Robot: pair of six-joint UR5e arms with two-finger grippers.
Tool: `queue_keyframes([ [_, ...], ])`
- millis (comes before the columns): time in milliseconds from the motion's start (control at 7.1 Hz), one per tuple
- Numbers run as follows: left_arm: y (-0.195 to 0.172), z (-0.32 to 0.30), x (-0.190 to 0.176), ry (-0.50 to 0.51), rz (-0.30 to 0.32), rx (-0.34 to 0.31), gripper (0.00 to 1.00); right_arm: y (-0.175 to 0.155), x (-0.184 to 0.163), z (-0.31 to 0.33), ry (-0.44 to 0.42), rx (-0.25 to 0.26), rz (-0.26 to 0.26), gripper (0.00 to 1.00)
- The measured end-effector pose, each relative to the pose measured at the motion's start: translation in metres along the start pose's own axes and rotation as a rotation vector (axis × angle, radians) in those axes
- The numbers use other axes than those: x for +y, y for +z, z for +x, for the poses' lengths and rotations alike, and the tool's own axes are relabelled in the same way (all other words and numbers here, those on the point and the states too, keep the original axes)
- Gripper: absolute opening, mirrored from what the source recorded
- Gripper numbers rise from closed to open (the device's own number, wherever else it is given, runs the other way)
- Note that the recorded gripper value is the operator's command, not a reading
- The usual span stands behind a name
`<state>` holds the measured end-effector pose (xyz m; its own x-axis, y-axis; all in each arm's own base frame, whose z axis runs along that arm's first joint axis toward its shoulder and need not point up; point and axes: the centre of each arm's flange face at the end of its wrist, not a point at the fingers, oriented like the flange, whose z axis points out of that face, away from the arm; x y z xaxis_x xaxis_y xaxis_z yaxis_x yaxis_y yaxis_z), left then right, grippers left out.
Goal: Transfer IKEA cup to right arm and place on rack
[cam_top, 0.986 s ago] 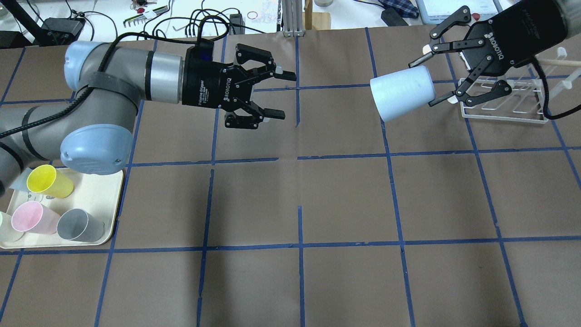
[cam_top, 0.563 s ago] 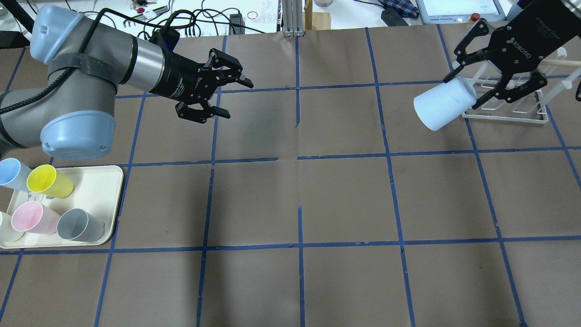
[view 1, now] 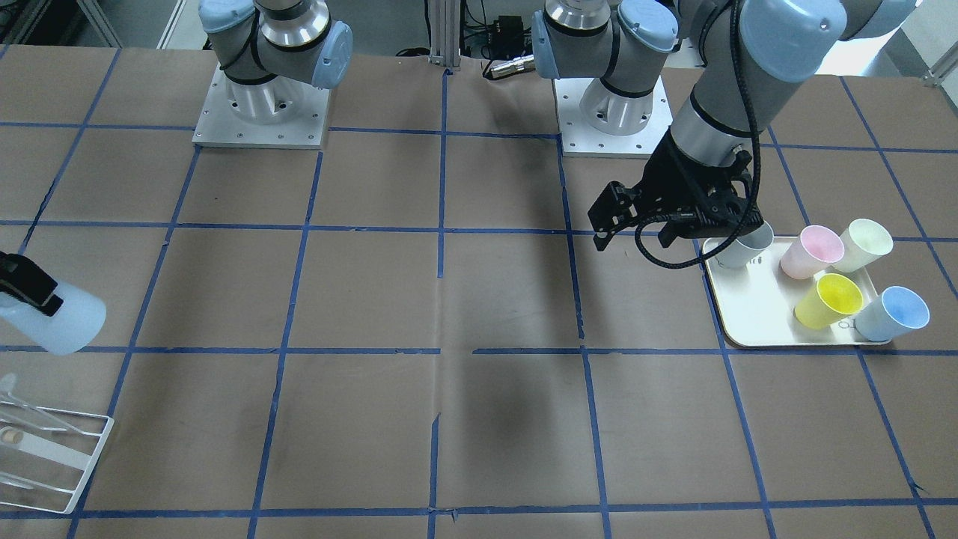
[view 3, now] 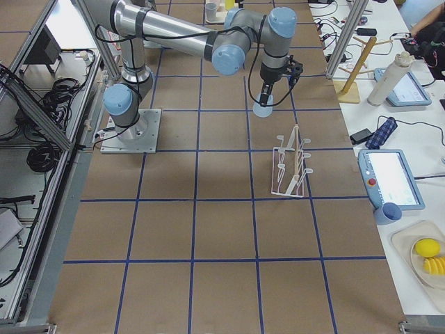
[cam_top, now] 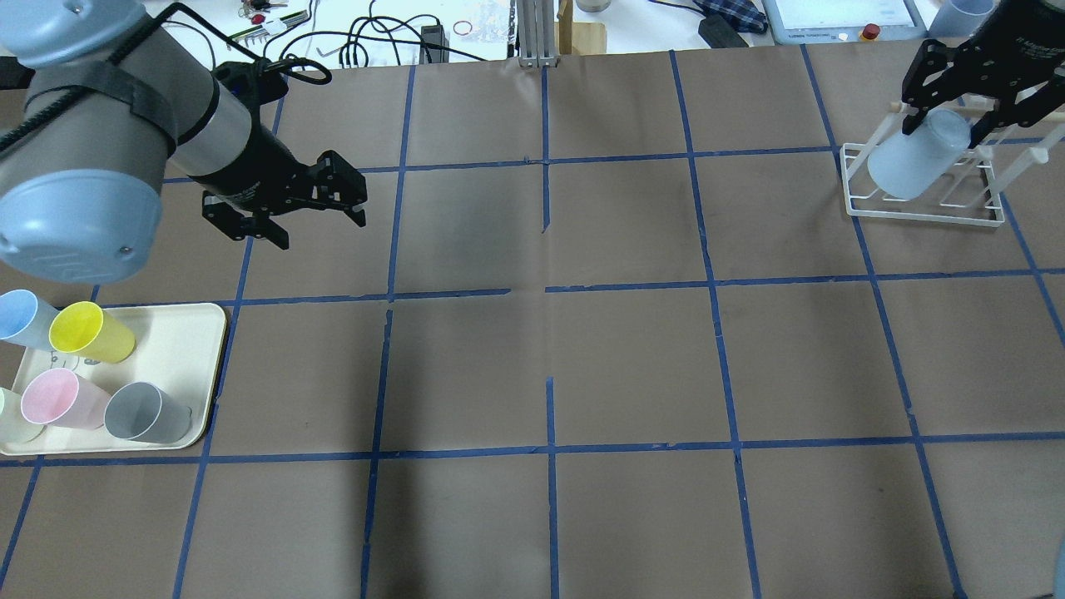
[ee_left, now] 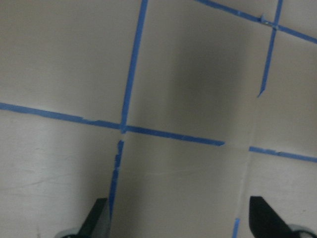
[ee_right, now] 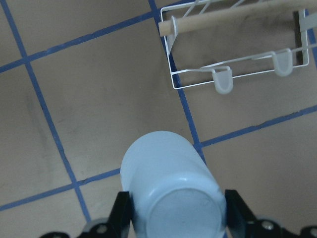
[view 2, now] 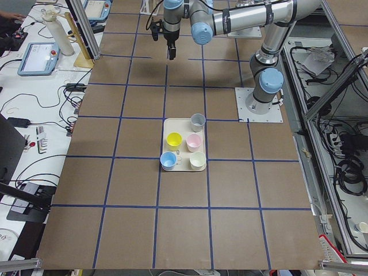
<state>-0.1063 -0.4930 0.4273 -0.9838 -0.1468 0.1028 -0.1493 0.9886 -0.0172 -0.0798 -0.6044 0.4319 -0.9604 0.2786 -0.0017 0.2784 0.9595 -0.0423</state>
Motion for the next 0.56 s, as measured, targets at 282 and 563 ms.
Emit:
queue_keyframes([
  [282,-0.046,-0.009,0.025,0.045,-0.046,-0.12,1.0,0.024,-0.027,0.011,-0.041,0.088,0.071,0.5],
  [563,-0.052,-0.01,0.052,0.068,-0.055,-0.146,1.0,0.036,-0.039,0.016,-0.057,0.13,0.1,0.51],
])
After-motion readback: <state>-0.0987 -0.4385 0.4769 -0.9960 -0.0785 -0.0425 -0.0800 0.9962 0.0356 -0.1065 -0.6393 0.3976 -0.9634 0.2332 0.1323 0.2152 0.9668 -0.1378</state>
